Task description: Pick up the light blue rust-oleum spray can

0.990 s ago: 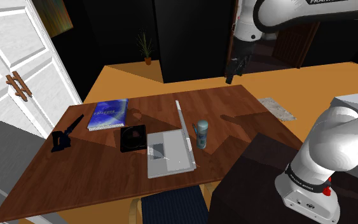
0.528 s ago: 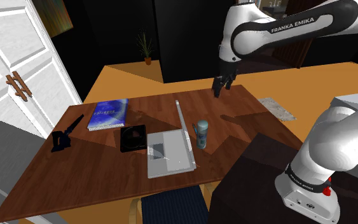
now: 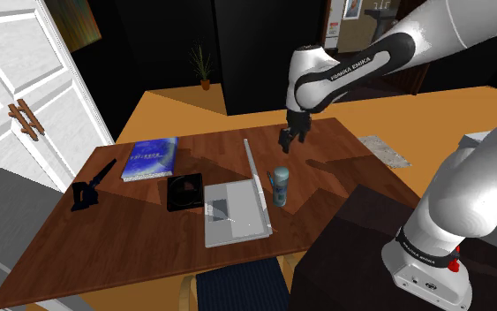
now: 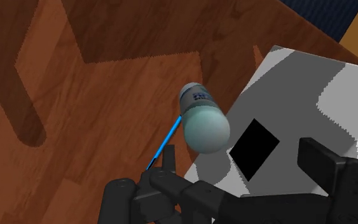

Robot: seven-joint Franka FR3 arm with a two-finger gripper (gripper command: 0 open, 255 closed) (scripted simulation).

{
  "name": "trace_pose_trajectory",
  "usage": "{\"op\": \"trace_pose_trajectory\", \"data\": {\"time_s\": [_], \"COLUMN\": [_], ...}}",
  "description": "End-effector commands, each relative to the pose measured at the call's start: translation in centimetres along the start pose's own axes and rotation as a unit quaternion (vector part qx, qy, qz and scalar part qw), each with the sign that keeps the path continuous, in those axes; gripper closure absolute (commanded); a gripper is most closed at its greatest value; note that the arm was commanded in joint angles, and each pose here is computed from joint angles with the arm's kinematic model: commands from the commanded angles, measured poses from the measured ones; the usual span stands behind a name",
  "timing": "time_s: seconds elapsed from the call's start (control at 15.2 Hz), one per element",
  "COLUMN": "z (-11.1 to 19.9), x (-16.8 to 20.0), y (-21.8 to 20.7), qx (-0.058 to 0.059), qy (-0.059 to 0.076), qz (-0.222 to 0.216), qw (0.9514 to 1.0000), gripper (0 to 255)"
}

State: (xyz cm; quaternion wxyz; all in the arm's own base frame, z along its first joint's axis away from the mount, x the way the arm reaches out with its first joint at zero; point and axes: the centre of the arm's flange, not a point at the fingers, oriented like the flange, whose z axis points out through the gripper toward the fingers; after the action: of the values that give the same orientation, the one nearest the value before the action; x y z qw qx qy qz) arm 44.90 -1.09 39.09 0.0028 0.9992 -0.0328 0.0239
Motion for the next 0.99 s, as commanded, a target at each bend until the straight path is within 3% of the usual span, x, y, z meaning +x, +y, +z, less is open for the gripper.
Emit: {"op": "trace_pose_trajectory", "data": {"time_s": [0.0, 0.53, 0.92], "z": [2.3, 12.3, 15.7], "x": [0.7, 4.9, 5.1], "y": [0.0, -0.2, -0.2], "qx": [0.000, -0.001, -0.001], "qy": [-0.004, -0.022, -0.023], "qz": [0.005, 0.024, 0.025], "qw": [1.0000, 0.9995, 0.9994], "gripper": [0, 0, 0]}}
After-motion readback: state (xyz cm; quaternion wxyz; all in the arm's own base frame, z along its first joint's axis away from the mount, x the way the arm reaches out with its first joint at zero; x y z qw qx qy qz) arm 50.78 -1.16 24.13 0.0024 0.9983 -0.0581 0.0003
